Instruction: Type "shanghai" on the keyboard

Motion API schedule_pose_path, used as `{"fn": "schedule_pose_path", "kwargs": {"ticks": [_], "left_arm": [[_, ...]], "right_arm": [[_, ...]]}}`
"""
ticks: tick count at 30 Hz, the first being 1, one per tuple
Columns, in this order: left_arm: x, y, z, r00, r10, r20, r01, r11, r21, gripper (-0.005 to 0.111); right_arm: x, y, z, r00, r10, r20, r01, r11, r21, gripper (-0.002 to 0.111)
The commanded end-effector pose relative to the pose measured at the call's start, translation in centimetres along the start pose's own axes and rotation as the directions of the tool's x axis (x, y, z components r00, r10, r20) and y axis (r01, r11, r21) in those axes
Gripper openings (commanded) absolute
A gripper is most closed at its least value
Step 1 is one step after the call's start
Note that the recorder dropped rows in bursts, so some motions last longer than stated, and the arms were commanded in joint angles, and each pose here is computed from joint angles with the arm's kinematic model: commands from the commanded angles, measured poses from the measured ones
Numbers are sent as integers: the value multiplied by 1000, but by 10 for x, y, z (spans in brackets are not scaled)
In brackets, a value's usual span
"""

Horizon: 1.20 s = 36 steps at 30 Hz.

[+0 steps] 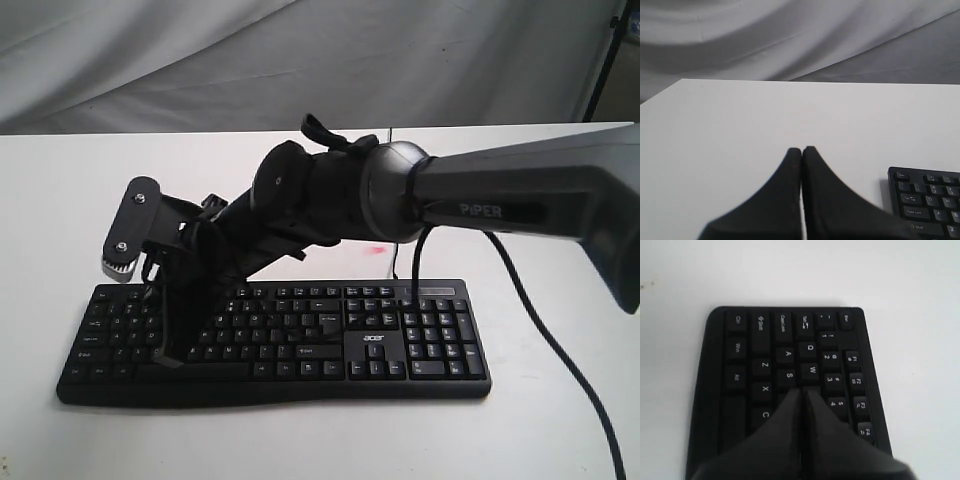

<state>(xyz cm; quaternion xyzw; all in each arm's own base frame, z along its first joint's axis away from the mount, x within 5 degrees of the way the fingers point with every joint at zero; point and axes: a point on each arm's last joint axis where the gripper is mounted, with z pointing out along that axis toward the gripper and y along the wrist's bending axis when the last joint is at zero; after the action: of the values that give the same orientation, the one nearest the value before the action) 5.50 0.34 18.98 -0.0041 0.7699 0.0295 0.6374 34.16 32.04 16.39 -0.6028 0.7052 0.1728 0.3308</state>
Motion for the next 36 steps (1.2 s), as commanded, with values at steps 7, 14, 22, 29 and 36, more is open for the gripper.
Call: {"fn": "schedule_pose_path", "kwargs": {"ticks": [7, 14, 22, 29, 36], "left_arm": [[1, 0, 0, 1000, -1, 9, 1, 1000, 4, 1], [1, 0, 0, 1000, -1, 9, 1, 1000, 4, 1], [1, 0, 0, 1000, -1, 9, 1, 1000, 4, 1], [1, 0, 0, 1000, -1, 9, 1, 1000, 4, 1], [1, 0, 0, 1000, -1, 9, 1, 1000, 4, 1]], "right_arm": [[-27, 9, -2, 999, -20, 37, 21, 1000, -5, 0], [-40, 6, 15, 1000, 7, -4, -7, 998, -70, 0], [-50, -1, 36, 1000, 15, -12, -16, 997, -76, 0], [-54, -1, 46, 999, 22, -34, -24, 997, -77, 0], [-51, -3, 47, 998, 14, -62, -18, 998, -56, 0]]}}
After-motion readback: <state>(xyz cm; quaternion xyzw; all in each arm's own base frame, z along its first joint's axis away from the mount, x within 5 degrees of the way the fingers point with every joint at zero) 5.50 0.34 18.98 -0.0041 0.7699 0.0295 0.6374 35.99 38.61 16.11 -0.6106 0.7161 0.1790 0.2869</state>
